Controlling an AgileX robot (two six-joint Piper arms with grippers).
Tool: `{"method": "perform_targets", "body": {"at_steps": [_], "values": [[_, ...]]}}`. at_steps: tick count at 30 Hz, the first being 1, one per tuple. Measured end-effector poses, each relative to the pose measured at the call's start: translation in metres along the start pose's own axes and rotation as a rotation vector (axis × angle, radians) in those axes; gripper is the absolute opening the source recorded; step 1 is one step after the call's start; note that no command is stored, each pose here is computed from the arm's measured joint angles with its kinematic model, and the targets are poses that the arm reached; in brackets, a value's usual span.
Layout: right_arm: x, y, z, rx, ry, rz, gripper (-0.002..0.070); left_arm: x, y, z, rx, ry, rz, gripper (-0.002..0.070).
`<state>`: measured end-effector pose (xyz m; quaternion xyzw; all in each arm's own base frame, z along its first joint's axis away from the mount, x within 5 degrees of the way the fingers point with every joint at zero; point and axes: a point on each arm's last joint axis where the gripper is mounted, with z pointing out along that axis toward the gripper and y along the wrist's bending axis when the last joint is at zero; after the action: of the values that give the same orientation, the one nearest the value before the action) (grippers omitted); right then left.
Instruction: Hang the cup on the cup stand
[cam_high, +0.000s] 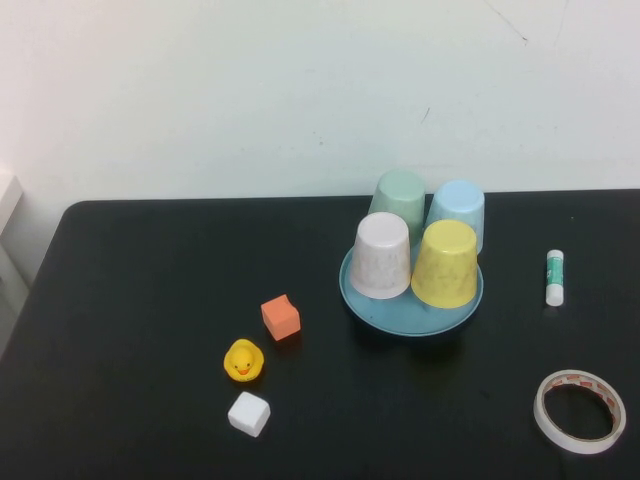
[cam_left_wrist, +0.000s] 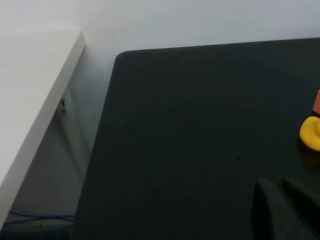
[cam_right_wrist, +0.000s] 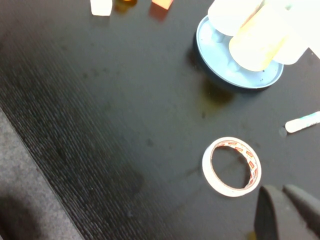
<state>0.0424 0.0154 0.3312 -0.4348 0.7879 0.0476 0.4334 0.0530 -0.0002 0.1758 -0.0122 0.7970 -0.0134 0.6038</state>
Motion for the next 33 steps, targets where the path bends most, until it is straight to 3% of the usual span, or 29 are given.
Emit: {"method": "perform_targets", "body": {"at_steps": [11,33], "values": [[0.0,0.0,0.0,0.0,0.0,0.0,-0.0001,-0.0003,-0.0001,-0.0003,0.001,0.0,0.109,0.0],[0.0,0.0,0.0,0.0,0.0,0.0,-0.0001,-0.0003,-0.0001,-0.0003,0.001,0.0,0.11,0.0]]}}
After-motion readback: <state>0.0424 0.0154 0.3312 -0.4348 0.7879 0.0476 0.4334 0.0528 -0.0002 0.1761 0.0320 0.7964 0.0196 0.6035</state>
